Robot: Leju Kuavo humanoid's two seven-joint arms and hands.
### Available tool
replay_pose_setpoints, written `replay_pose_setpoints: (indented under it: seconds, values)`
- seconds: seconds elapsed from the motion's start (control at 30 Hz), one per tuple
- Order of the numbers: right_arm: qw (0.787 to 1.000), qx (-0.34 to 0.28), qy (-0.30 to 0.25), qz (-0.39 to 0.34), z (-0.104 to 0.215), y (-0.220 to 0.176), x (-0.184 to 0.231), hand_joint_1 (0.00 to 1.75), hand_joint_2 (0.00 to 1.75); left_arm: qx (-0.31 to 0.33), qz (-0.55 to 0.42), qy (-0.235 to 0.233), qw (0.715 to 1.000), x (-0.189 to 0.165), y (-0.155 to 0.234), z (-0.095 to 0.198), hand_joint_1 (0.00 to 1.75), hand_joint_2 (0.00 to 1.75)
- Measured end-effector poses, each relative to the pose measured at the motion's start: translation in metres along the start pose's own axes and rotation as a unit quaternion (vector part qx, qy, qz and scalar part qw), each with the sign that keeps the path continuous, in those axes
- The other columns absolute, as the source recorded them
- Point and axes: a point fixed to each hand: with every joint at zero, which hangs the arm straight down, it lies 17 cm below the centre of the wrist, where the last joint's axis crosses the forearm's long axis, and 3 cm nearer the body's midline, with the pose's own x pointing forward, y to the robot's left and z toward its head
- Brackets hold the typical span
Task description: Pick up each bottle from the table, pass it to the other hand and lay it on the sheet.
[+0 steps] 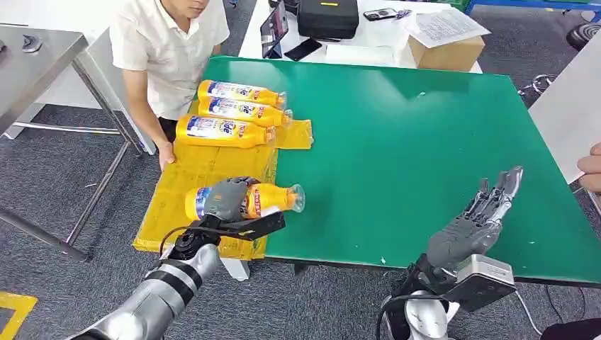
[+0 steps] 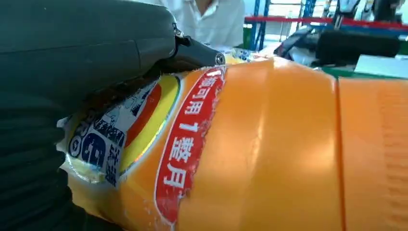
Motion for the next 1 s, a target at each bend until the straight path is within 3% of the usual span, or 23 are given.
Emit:
replay_pose_setpoints:
  seconds: [0.07, 0.23, 0.47, 0.5, 0.63, 0.67, 0.87, 1.0]
  values:
    - [1.0, 0.011, 0.006, -0.003, 0.003, 0.004, -0.006, 0.0, 0.0, -0.031, 0.009, 0.009, 0.999, -0.003, -0.007, -0.006, 0.0, 1.75]
    - [0.999, 0.027, 0.02, -0.007, 0.009, 0.007, -0.016, 0.0, 0.0, -0.086, 0.025, 0.026, 0.996, -0.012, -0.028, -0.003, 0.0, 1.75]
    - [0.999, 0.032, 0.027, 0.002, 0.012, 0.006, -0.024, 0.0, 0.0, -0.109, 0.038, 0.03, 0.993, -0.013, -0.039, 0.0, 0.0, 1.75]
    - [0.999, 0.033, 0.028, 0.003, 0.013, 0.006, -0.025, 0.0, 0.0, -0.112, 0.042, 0.027, 0.992, -0.012, -0.041, 0.0, 0.0, 0.0]
    - [0.999, 0.034, 0.03, 0.008, 0.014, 0.004, -0.028, 0.0, 0.0, -0.158, 0.12, -0.018, 0.98, 0.02, -0.057, 0.007, 0.0, 0.0]
    - [0.999, 0.033, 0.031, 0.009, 0.014, 0.003, -0.029, 0.0, 0.0, -0.178, 0.164, -0.036, 0.97, 0.037, -0.063, 0.013, 0.0, 1.75]
    - [0.999, 0.026, 0.032, 0.027, 0.016, -0.005, -0.032, 0.0, 0.0, -0.209, 0.322, -0.083, 0.92, 0.097, -0.082, 0.056, 0.0, 1.75]
    - [0.999, 0.025, 0.03, 0.035, 0.017, -0.008, -0.032, 0.0, 0.0, -0.203, 0.346, -0.104, 0.91, 0.116, -0.08, 0.075, 0.0, 1.75]
